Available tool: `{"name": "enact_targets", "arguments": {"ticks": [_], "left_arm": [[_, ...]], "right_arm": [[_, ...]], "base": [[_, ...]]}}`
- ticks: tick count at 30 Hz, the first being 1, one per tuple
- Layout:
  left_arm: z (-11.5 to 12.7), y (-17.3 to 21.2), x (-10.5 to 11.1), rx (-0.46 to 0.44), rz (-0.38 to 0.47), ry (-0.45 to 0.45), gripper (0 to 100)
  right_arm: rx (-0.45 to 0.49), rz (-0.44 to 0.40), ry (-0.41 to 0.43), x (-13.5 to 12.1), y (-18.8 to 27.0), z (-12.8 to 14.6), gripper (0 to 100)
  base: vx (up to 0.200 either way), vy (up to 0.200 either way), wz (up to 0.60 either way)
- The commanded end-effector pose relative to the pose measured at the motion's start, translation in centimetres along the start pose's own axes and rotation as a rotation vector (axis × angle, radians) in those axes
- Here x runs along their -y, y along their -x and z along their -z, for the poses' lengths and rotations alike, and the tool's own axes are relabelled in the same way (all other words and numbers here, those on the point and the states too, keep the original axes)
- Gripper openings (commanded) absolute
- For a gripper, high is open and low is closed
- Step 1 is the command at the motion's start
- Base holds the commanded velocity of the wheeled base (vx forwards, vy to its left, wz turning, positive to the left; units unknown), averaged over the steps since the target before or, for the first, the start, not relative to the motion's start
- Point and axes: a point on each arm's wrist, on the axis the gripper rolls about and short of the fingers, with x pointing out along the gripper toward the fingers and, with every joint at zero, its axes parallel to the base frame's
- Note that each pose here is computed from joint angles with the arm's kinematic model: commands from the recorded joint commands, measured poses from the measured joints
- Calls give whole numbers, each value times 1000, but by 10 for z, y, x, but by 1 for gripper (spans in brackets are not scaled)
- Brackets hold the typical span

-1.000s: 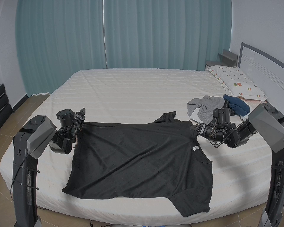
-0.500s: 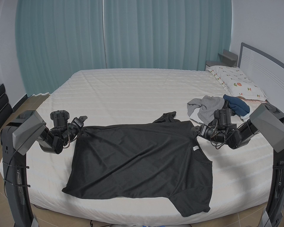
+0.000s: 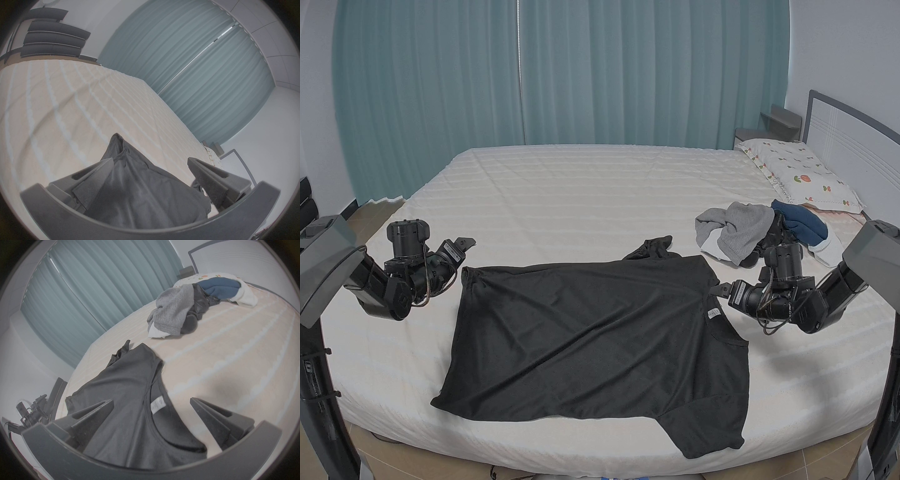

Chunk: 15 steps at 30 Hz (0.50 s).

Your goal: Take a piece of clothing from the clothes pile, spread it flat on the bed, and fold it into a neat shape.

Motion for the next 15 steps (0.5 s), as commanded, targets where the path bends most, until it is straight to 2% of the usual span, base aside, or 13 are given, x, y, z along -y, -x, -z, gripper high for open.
{"name": "enact_targets", "arguments": {"ticks": [1,6,8,10,15], "left_arm": [[7,71,5,-28,-5,-8,100],[24,113,-7,-83,-35,-5,100],[39,135,-17,-142,-47,-1,100],[49,148,-24,-181,-59,1,100],[60,170,-34,-209,-85,5,100]], "right_arm": [[12,-96,1,-8,62,30,100],[8,-135,20,-7,91,50,100],[-5,-136,18,-2,103,61,100],[-13,-131,10,2,110,67,100],[-33,-145,4,0,118,74,100]], "base": [[0,0,0],[0,0,0],[0,0,0],[-200,0,0],[-200,0,0]]}}
